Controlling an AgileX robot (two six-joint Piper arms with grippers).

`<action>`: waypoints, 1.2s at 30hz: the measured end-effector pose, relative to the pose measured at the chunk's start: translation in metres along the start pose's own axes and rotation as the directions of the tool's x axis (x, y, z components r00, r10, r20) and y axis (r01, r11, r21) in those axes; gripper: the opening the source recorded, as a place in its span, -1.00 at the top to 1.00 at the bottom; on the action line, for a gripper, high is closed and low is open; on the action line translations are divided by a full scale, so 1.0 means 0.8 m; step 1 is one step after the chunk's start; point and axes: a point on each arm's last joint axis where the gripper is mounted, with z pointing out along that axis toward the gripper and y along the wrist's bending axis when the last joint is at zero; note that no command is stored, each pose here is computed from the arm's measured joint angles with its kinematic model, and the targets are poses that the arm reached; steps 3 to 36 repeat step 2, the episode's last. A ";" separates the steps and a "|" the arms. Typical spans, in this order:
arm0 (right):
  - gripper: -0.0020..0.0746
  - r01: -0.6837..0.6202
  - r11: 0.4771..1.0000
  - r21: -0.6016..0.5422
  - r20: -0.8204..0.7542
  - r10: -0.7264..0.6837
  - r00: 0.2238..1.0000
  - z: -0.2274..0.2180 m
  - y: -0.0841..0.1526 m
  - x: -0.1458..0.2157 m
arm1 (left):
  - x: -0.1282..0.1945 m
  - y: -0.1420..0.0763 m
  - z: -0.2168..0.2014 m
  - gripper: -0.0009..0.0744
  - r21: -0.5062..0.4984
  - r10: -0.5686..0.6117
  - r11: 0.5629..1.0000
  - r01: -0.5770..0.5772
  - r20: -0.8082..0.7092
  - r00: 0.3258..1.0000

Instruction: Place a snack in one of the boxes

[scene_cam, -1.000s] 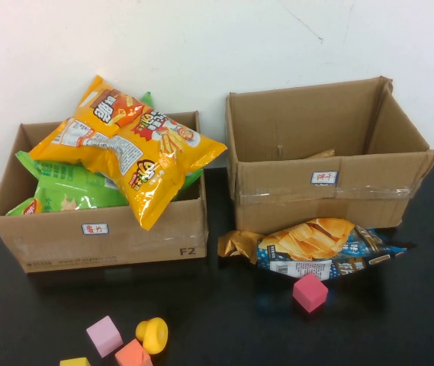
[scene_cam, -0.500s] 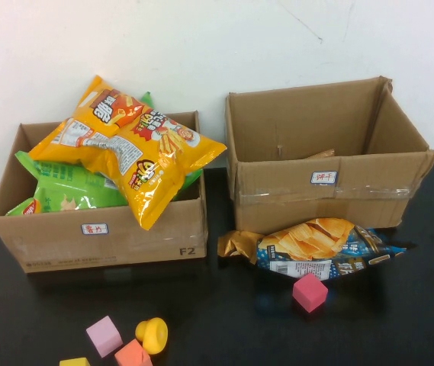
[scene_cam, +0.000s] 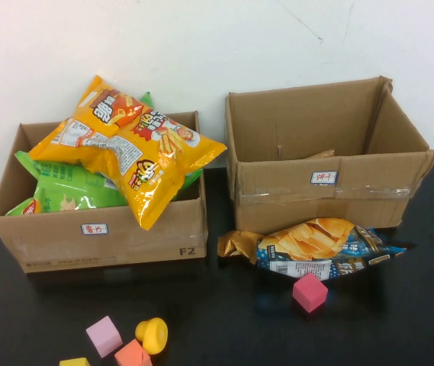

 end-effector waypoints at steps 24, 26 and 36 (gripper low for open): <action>0.95 0.000 1.000 0.000 0.000 0.000 1.000 0.000 0.000 0.000 | 0.000 0.000 0.000 0.98 0.000 -0.001 1.000 0.001 0.000 1.000; 0.95 0.000 1.000 0.000 0.000 0.000 1.000 0.000 0.000 0.000 | 0.000 0.000 0.000 0.98 0.000 -0.001 1.000 0.001 0.000 1.000; 0.95 0.000 1.000 0.000 0.000 0.000 1.000 0.000 0.000 0.000 | 0.000 0.000 0.000 0.98 0.000 -0.001 1.000 0.001 0.000 1.000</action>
